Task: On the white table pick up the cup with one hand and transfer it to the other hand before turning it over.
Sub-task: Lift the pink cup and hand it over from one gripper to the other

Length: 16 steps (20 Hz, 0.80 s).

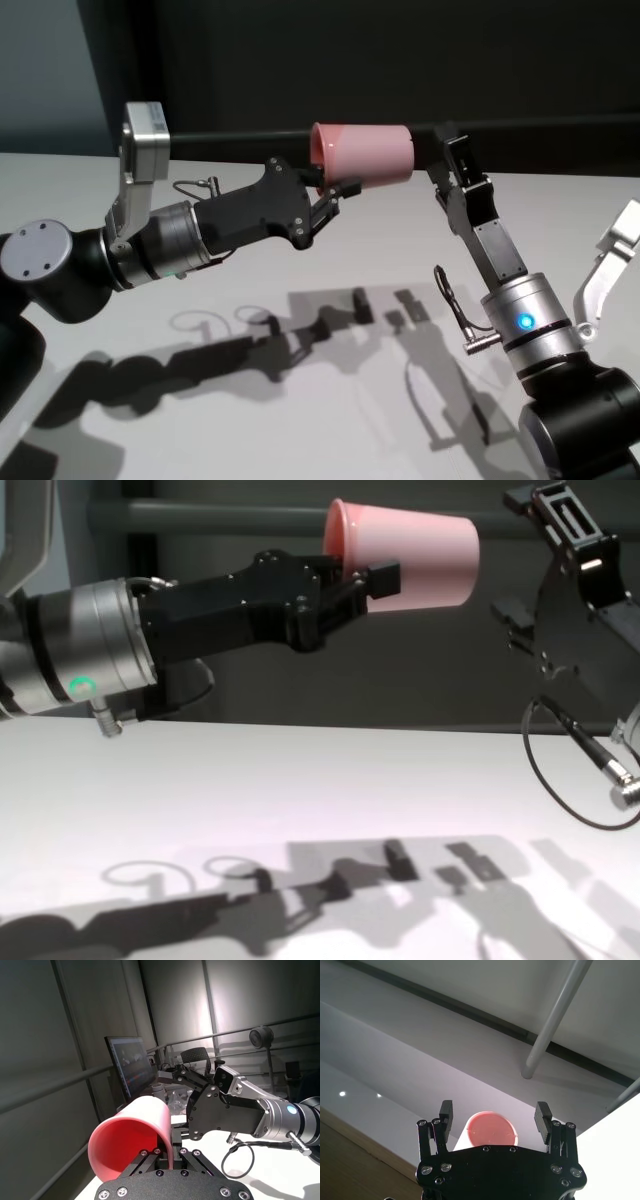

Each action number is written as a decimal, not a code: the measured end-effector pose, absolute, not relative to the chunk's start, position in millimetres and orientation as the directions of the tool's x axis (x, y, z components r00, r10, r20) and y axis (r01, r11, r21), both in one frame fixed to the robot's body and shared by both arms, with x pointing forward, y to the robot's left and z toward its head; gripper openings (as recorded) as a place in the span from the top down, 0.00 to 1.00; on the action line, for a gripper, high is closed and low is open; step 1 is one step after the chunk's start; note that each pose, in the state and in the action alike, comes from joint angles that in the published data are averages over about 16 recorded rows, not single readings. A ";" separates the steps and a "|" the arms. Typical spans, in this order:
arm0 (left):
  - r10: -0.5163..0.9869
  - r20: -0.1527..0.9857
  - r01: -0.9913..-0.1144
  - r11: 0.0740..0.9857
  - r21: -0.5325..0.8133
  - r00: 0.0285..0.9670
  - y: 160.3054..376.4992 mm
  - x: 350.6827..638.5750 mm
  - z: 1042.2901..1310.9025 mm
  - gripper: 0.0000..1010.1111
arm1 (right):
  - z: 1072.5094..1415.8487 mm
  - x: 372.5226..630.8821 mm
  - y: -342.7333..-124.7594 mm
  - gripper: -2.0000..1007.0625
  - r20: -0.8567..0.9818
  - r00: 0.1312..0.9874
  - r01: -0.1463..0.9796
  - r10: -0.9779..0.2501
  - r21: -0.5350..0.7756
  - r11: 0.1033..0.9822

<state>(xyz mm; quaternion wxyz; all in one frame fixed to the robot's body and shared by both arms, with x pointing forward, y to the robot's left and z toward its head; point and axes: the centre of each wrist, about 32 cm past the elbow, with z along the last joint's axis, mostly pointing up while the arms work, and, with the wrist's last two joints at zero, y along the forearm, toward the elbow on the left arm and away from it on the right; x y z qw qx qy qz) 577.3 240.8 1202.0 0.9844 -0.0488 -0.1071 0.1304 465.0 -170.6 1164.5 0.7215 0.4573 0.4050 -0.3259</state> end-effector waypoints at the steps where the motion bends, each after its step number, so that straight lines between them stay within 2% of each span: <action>1: 0.267 0.198 -0.246 0.961 -0.124 0.943 240.8 577.3 1202.0 0.95 | 1164.6 465.3 -169.8 0.01 -0.882 0.460 0.840 -0.099 0.397 0.370; 16: 0.267 0.198 -0.246 0.961 -0.124 0.943 240.8 577.3 1202.0 0.95 | 1161.5 469.5 -158.8 0.01 -0.883 0.462 0.830 -0.075 0.402 0.387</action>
